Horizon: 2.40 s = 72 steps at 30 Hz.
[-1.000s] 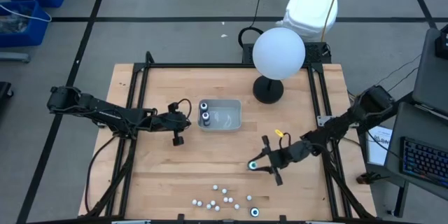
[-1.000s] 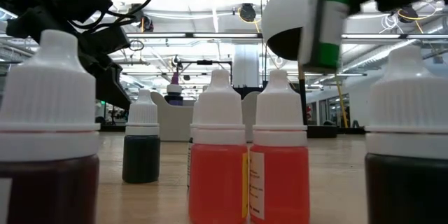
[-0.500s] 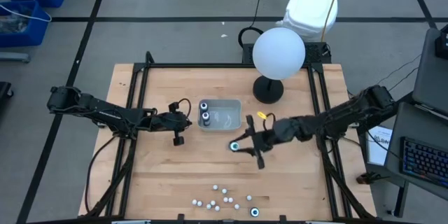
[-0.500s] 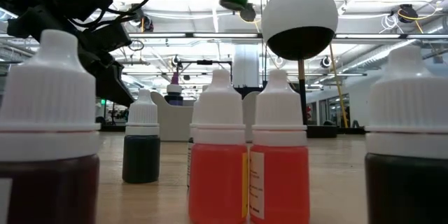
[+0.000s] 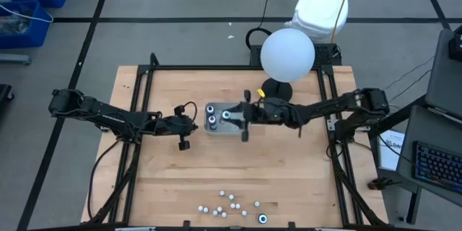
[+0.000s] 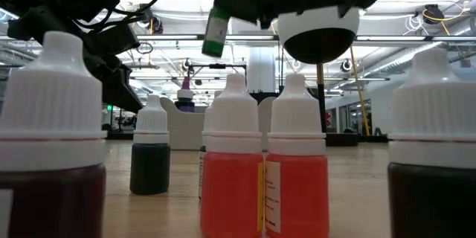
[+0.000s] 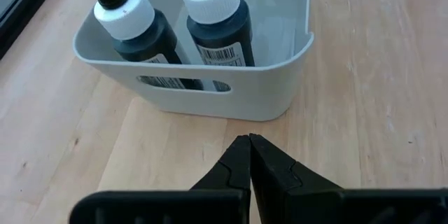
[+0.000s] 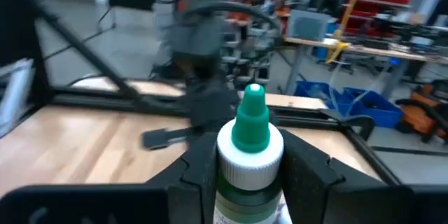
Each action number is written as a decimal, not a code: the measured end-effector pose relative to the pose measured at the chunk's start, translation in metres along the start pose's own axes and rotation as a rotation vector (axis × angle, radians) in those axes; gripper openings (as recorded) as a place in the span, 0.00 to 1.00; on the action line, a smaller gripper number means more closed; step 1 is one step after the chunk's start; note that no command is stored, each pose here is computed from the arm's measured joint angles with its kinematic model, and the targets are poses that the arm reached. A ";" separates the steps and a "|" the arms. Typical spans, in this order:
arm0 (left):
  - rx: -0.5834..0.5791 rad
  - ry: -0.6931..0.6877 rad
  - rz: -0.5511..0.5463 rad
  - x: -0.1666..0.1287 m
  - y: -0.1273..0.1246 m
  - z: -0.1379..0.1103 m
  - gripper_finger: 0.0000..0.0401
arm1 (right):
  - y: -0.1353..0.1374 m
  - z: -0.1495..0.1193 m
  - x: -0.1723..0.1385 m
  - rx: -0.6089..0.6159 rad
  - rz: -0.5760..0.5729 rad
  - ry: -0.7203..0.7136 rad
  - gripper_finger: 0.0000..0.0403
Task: Pick & Place food coloring
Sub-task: Put the large green food coloring bottle into the gray bin
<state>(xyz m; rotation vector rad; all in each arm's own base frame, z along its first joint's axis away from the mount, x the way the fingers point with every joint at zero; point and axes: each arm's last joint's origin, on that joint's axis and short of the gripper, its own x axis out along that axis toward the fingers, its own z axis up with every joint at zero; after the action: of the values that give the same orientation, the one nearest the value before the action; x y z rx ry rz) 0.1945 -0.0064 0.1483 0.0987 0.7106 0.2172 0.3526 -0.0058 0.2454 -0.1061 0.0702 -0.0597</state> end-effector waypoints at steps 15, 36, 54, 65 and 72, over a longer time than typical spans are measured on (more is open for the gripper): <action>0.014 -0.003 0.001 0.000 0.000 0.000 0.02 | -0.031 -0.052 0.037 0.043 -0.275 0.059 0.28; 0.031 -0.004 0.002 0.000 0.000 0.000 0.02 | -0.032 -0.076 0.044 0.092 -0.295 0.119 0.29; 0.047 -0.048 0.002 0.000 0.000 0.005 0.02 | -0.031 -0.084 0.045 0.136 -0.293 0.145 0.29; 0.049 -0.045 0.001 0.000 0.000 0.005 0.02 | -0.033 -0.115 0.055 0.170 -0.308 0.180 0.29; 0.051 -0.046 0.001 0.000 0.000 0.005 0.02 | -0.032 -0.112 0.056 0.141 -0.257 0.162 0.29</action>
<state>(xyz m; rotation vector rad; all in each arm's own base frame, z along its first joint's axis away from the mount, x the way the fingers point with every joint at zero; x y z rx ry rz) 0.1976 -0.0062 0.1519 0.1526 0.6701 0.1976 0.3982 -0.0527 0.1342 0.0318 0.2134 -0.3293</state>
